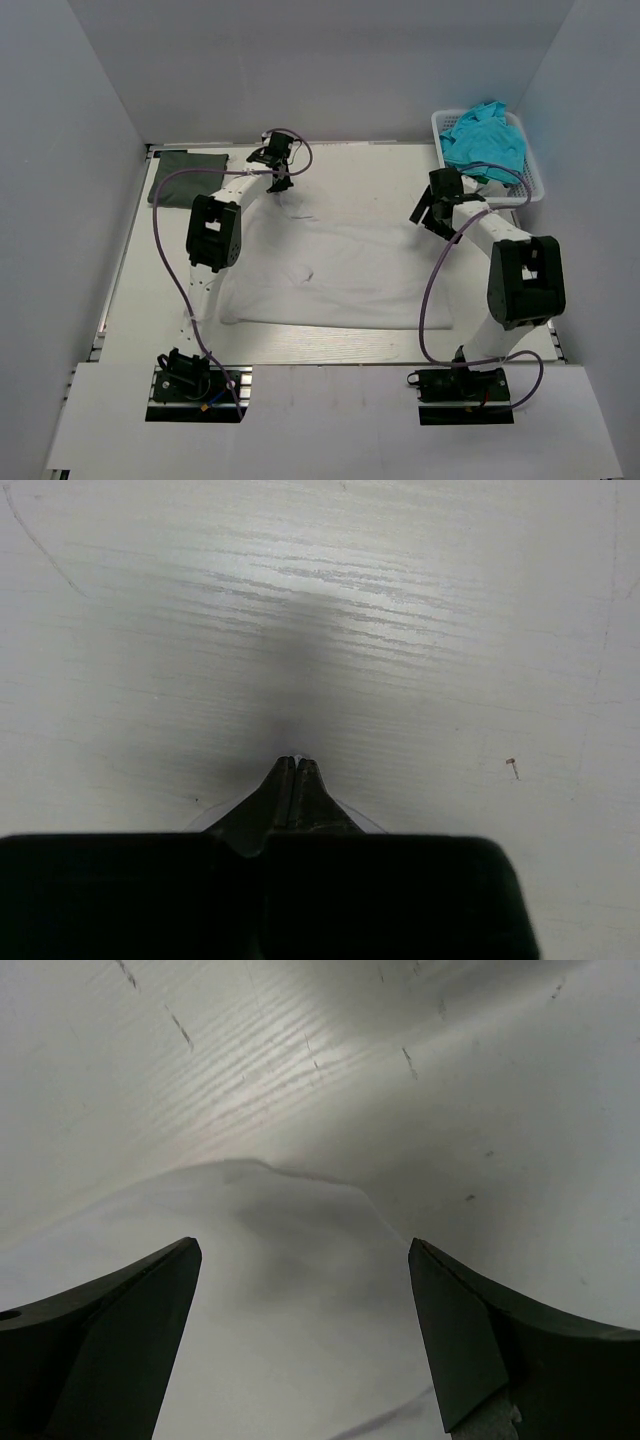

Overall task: Fold and stack the t-shirts
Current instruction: Grap the side of the flattened tshirt furthest away from the robot with both arms, then fold the other side of the tshirt into a rectangle

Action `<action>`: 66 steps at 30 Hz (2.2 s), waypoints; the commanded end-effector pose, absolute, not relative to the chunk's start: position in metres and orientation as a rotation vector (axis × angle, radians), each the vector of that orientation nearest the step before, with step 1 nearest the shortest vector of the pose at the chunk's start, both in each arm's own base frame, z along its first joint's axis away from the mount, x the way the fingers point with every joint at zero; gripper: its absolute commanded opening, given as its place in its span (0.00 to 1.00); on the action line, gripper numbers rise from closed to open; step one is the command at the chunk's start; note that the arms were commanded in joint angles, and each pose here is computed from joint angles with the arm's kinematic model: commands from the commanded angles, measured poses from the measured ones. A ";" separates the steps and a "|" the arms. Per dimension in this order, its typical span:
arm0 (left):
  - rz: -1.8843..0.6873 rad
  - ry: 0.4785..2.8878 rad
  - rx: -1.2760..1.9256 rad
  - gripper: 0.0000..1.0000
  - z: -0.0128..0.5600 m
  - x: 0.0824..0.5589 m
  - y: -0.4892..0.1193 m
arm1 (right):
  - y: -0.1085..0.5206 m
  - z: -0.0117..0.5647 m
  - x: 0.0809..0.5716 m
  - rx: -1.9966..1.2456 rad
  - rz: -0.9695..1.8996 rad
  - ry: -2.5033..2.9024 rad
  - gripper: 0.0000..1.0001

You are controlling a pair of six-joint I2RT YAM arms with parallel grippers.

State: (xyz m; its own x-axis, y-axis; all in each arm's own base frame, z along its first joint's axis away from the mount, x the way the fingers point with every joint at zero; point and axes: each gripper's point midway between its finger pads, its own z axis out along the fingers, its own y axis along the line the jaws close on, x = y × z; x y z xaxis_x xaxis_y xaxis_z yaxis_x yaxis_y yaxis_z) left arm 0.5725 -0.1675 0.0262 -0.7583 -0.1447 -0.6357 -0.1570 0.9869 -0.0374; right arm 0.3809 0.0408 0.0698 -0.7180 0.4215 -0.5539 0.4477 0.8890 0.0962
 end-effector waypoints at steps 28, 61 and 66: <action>-0.028 2.405 -0.239 0.00 0.096 0.531 -0.149 | 0.025 0.022 0.395 0.722 -0.250 2.468 0.27; -0.352 2.507 -0.468 0.00 0.117 0.300 -0.123 | 0.047 0.098 0.359 0.311 0.031 2.293 0.00; -0.439 2.554 -0.529 0.00 0.089 0.259 -0.124 | 0.047 0.095 0.345 0.327 0.056 2.286 0.00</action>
State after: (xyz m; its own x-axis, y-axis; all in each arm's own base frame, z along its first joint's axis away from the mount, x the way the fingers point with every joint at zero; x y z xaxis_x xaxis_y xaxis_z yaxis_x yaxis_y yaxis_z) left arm 0.2681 -0.1109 0.0841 -0.8135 -0.4000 -0.4223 -0.2916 0.9086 -0.2989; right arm 0.3458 0.0453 0.0873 -0.6753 0.2432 -0.6963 0.2259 0.9669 0.1186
